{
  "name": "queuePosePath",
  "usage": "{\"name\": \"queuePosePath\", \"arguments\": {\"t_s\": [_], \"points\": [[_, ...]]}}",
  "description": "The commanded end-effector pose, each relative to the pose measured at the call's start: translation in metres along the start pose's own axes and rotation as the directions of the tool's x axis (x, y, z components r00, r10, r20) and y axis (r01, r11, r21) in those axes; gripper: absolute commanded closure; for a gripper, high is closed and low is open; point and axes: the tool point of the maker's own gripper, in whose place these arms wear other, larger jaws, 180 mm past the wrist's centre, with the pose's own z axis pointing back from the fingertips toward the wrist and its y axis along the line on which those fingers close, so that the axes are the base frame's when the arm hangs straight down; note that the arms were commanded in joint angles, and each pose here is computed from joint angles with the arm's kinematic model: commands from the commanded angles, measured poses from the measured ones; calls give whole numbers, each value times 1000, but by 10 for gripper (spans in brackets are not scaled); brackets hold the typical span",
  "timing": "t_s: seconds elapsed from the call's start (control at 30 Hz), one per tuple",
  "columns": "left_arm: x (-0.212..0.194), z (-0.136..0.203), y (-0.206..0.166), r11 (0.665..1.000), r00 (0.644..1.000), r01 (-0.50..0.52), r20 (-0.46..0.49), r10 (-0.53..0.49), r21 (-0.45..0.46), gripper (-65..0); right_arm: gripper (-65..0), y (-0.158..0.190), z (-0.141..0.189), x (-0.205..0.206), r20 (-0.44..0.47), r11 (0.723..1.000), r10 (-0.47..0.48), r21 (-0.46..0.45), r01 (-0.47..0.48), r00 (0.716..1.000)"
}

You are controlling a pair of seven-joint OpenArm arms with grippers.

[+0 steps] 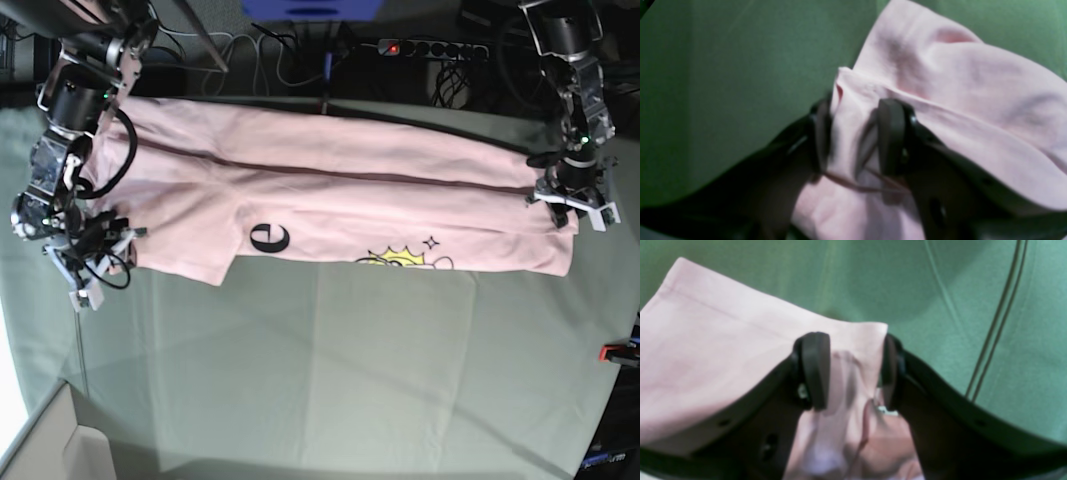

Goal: Layout the t-shirt on the table in an organized manner, then fold the t-shirt properly

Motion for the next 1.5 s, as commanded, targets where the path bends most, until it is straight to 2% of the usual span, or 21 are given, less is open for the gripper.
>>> {"name": "queuePosePath", "arguments": {"t_s": [0.0,0.1,0.23,0.47,0.53,0.67,0.73,1.0,1.27,1.33,1.4,1.47], "points": [[17,-2,2,1000,999,11,45,-11,-1,-230,-257,-8,4,21,57,1000,3,-15,-2,998],[17,-2,2,1000,999,9,45,-9,-1,-230,-197,-7,4,25,62,1000,7,-14,-6,998],[17,-2,2,1000,999,12,45,-12,-1,-230,0,-7,4,34,77,1000,9,-14,-8,997],[18,-2,3,1000,999,11,46,-11,0,-230,0,-12,10,38,93,999,17,-35,-14,996],[18,-2,3,1000,999,11,46,-11,0,-230,0,-16,22,42,114,997,46,-68,-39,992],[18,-2,3,1000,999,10,46,-10,1,-230,0,-2,55,46,182,988,105,-127,-82,978],[18,-2,3,1000,999,8,46,-8,1,-230,0,0,71,36,176,984,108,-160,-80,978],[20,-2,3,1000,999,10,49,-10,-1,-230,0,-18,92,-24,91,974,1,-227,19,996],[23,-2,3,1000,998,12,57,-12,-2,-231,0,-18,76,-65,9,977,-88,-192,88,996],[29,-1,0,1000,997,15,73,-15,-6,-261,0,-15,73,-70,-4,979,-97,-181,94,995],[33,0,-1,1000,996,19,85,-18,-10,-331,-6,-11,70,-76,-19,980,-105,-171,100,994],[41,2,-3,1000,994,26,106,-24,-15,-433,-54,-6,68,-87,-42,981,-116,-158,108,992]]}}
